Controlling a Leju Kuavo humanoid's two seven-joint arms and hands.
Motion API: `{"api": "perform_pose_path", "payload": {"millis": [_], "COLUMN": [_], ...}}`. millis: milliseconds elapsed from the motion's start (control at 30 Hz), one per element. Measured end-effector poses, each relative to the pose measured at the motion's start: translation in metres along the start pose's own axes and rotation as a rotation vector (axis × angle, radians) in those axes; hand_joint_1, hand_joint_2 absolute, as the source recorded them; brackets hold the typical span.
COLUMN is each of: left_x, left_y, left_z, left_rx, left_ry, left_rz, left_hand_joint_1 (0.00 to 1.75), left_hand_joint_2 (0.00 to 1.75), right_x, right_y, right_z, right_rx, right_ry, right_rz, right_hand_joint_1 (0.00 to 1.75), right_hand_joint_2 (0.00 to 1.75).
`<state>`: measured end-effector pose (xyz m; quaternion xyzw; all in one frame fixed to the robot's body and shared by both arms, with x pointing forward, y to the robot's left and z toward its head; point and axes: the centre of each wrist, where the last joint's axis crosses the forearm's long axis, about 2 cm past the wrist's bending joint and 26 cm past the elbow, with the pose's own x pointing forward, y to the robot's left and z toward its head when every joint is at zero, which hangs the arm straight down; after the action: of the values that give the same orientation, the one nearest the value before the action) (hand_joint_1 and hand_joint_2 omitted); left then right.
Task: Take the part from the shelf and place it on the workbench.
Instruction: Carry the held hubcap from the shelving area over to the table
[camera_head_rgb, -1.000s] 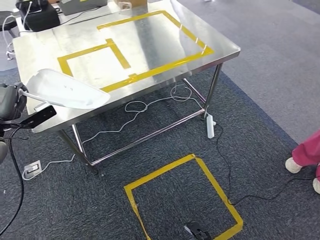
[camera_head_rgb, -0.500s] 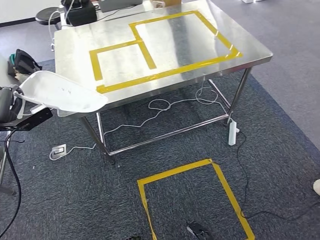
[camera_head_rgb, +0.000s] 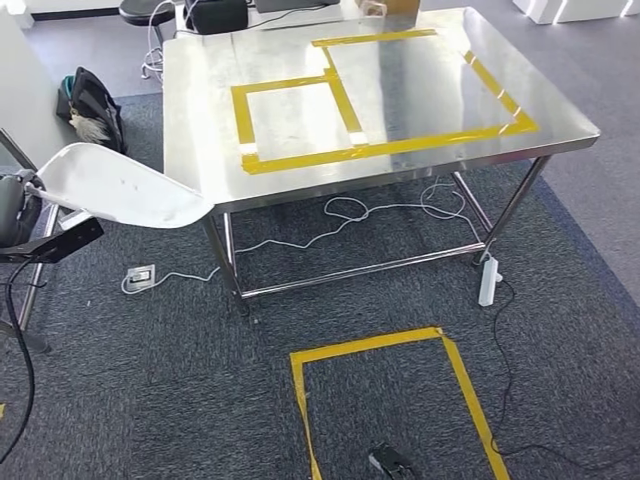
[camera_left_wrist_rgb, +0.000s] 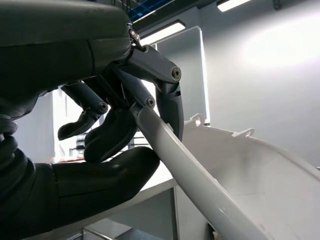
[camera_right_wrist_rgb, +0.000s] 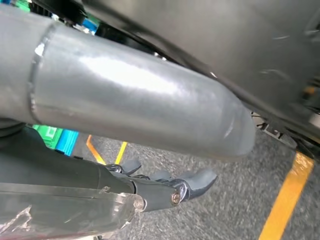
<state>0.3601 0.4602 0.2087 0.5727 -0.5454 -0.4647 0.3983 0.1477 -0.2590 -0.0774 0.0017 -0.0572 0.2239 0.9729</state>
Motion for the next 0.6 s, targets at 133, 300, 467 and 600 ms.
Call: {"api": "perform_pose_path", "payload": {"millis": [133, 300, 467, 600], "left_x": [0.0, -0.008, -0.014, -0.015], "left_y": [-0.001, 0.002, 0.004, 0.001], "left_z": [0.002, 0.005, 0.006, 0.007], "left_rx": [0.033, 0.065, 0.099, 0.135], "left_ry": [-0.046, -0.107, -0.174, -0.238], "left_rz": [0.017, 0.053, 0.106, 0.11], "left_hand_joint_1": [1.75, 1.75, 1.75, 1.75], "left_hand_joint_2": [1.75, 1.75, 1.75, 1.75], "right_x": [-0.003, -0.002, -0.001, 0.003], "right_y": [0.002, 0.001, 0.0, -0.002], "right_z": [-0.001, 0.0, 0.0, 0.001], "right_rx": [0.003, 0.013, 0.025, 0.032], "right_ry": [0.005, 0.002, 0.01, 0.005], "right_rz": [-0.003, -0.006, -0.006, -0.01], "right_hand_joint_1": [0.0, 0.0, 0.0, 0.0], "right_hand_joint_2": [0.0, 0.0, 0.0, 0.0]}}
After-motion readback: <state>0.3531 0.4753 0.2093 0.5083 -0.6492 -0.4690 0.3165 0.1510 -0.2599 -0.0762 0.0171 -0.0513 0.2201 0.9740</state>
